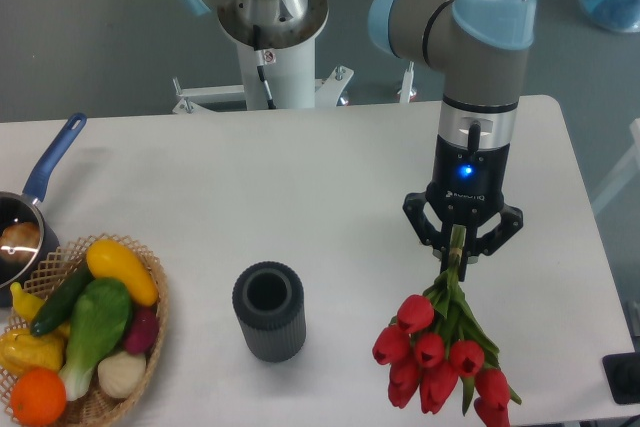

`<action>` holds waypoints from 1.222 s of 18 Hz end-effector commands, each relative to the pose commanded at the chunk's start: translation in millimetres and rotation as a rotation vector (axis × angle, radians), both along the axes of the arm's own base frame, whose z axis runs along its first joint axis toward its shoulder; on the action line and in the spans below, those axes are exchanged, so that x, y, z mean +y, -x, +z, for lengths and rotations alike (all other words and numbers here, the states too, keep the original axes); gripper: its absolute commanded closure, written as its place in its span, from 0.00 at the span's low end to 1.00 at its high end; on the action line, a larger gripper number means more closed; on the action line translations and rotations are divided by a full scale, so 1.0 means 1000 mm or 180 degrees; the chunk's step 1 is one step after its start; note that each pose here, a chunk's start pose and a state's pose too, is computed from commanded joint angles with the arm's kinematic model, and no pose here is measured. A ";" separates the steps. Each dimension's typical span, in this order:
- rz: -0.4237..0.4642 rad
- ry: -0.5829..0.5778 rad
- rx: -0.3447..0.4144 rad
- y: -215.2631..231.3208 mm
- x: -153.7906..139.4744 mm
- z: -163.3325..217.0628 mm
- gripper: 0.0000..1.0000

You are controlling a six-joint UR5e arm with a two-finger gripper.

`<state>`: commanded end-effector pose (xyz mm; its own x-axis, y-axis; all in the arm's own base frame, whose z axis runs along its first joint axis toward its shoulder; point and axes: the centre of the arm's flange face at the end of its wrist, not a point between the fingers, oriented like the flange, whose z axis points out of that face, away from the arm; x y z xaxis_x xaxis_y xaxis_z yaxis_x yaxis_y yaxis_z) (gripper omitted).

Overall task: Insert the flowers into the vase
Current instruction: 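Hold the red tulip bunch by the stems in the gripper, then carry the tulips toward the dark grey vase, stems first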

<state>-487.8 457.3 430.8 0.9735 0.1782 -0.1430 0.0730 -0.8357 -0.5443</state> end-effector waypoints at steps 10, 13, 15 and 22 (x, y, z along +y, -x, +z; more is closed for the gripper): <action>0.0082 -0.0084 -0.0010 -0.004 -0.001 0.004 0.75; 0.0137 -0.0141 -0.0038 -0.009 0.003 0.011 0.75; 0.0070 -0.0281 -0.0041 -0.014 0.008 0.018 0.75; -0.0218 -0.0540 -0.0063 -0.052 0.049 0.025 0.75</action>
